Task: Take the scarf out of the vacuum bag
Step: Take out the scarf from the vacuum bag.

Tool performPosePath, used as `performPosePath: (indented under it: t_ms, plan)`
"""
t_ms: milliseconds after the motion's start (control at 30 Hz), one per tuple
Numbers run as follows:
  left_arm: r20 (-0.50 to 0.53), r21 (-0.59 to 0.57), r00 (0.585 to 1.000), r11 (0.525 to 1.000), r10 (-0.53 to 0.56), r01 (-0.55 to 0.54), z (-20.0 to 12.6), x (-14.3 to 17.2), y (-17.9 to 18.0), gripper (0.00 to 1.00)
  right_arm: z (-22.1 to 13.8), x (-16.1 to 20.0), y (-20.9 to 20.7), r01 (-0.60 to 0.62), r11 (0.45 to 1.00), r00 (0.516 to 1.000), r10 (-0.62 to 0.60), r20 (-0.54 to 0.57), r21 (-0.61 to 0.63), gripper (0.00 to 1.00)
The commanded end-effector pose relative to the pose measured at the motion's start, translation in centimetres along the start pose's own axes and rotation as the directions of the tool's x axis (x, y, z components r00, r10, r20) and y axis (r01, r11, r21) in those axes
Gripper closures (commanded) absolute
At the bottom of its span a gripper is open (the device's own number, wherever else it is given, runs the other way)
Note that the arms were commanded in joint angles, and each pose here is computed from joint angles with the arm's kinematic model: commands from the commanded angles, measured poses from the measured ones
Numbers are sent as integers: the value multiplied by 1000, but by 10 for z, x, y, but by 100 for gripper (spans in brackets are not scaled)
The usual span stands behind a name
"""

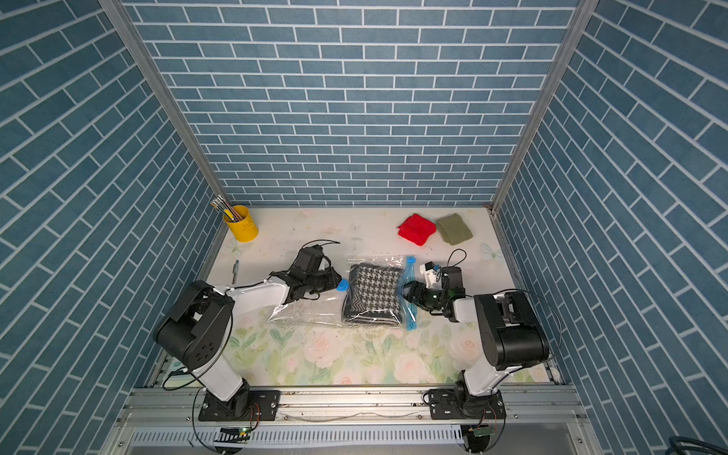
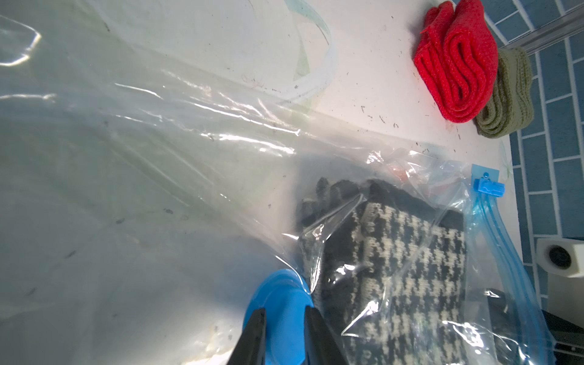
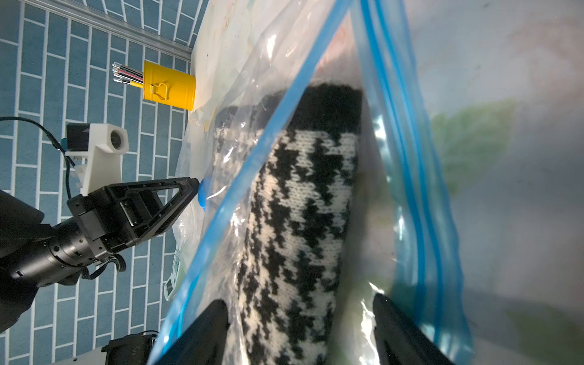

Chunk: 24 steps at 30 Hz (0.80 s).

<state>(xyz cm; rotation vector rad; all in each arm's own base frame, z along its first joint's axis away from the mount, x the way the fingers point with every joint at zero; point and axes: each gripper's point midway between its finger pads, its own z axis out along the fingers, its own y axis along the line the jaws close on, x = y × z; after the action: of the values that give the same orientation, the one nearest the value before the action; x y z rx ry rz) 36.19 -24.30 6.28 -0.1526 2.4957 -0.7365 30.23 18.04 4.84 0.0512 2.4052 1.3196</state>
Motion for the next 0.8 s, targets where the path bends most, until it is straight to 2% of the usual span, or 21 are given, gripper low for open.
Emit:
performPosePath:
  t_ms: [0, 767]
  plan:
    - [24, 37, 1000, 999, 15, -16, -6, -6, -15, 74, -2, 2, 1, 18, 1000, 1000, -18, 4, 6, 24]
    - [35, 38, 999, 999, 19, -20, -9, -8, -17, 74, -2, 2, 1, 17, 1000, 1000, -17, 5, 12, 24]
